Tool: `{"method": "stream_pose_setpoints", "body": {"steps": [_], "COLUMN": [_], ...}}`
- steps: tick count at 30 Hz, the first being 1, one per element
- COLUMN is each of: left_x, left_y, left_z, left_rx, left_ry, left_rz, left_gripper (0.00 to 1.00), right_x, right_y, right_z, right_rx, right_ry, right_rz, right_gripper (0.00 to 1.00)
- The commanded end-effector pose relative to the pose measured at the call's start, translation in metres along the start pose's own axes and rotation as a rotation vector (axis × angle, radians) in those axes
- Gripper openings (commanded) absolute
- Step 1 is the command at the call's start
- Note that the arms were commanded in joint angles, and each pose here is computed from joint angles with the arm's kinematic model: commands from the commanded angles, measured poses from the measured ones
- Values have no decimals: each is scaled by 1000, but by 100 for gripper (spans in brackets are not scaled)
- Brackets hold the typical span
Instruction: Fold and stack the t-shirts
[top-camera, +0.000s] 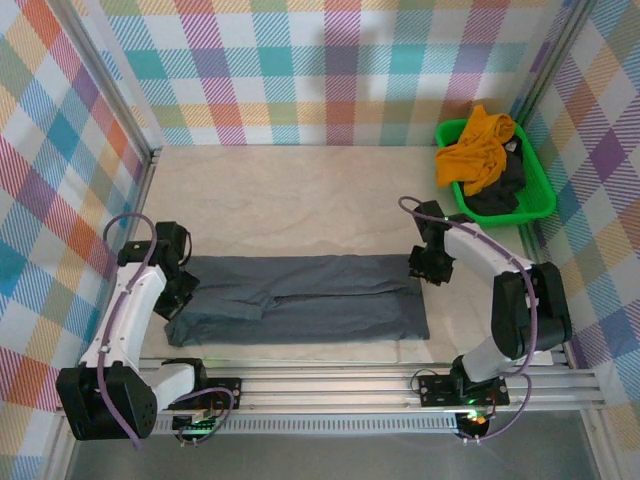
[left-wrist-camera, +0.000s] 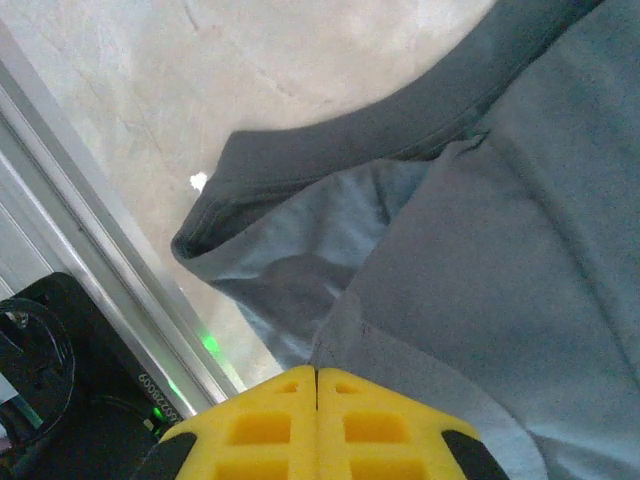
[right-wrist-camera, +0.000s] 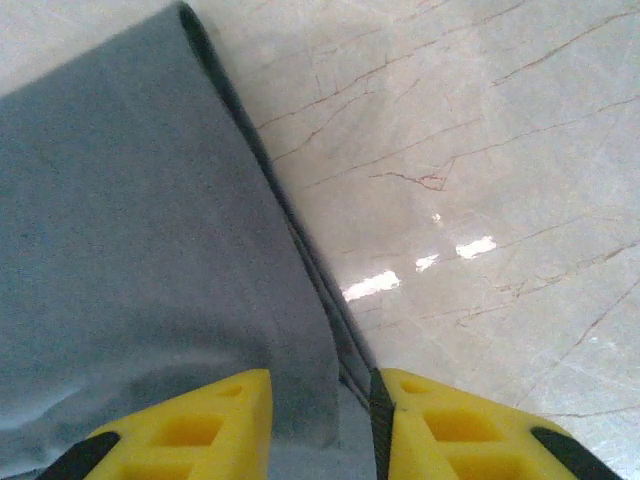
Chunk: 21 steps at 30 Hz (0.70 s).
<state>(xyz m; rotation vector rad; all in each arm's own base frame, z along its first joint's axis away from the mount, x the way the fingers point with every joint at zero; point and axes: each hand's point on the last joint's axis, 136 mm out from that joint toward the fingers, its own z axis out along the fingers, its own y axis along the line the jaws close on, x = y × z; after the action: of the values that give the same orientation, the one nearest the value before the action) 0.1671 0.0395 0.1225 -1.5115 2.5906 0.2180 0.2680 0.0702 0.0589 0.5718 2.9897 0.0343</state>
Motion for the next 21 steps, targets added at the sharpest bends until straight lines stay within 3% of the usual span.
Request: {"method": "stream_pose_setpoints", "body": {"steps": [1, 4, 10, 16, 19, 21], "left_x": [6, 7, 4, 5, 6, 7], "left_y": [4, 5, 5, 2, -1, -7], "left_z": [7, 12, 20, 30, 33, 34], "left_rx": [-4, -14, -42, -56, -48, -27], "left_ry": [26, 28, 22, 30, 43, 55], "left_rz": [-27, -27, -19, -14, -14, -19], "left_gripper": [0, 0, 0, 0, 0, 12], "right_x": [-7, -12, -9, 14, 27, 28], "right_y": [9, 21, 40, 30, 17, 11], "right_z": [-16, -16, -6, 24, 40, 45], "right_rx": [-35, -73, -118, -75, -31, -15], "right_ry": [-30, -21, 23, 126, 171, 179], "right_rz": [21, 19, 3, 43, 71, 73], "right_gripper": [34, 31, 15, 3, 1, 1]}}
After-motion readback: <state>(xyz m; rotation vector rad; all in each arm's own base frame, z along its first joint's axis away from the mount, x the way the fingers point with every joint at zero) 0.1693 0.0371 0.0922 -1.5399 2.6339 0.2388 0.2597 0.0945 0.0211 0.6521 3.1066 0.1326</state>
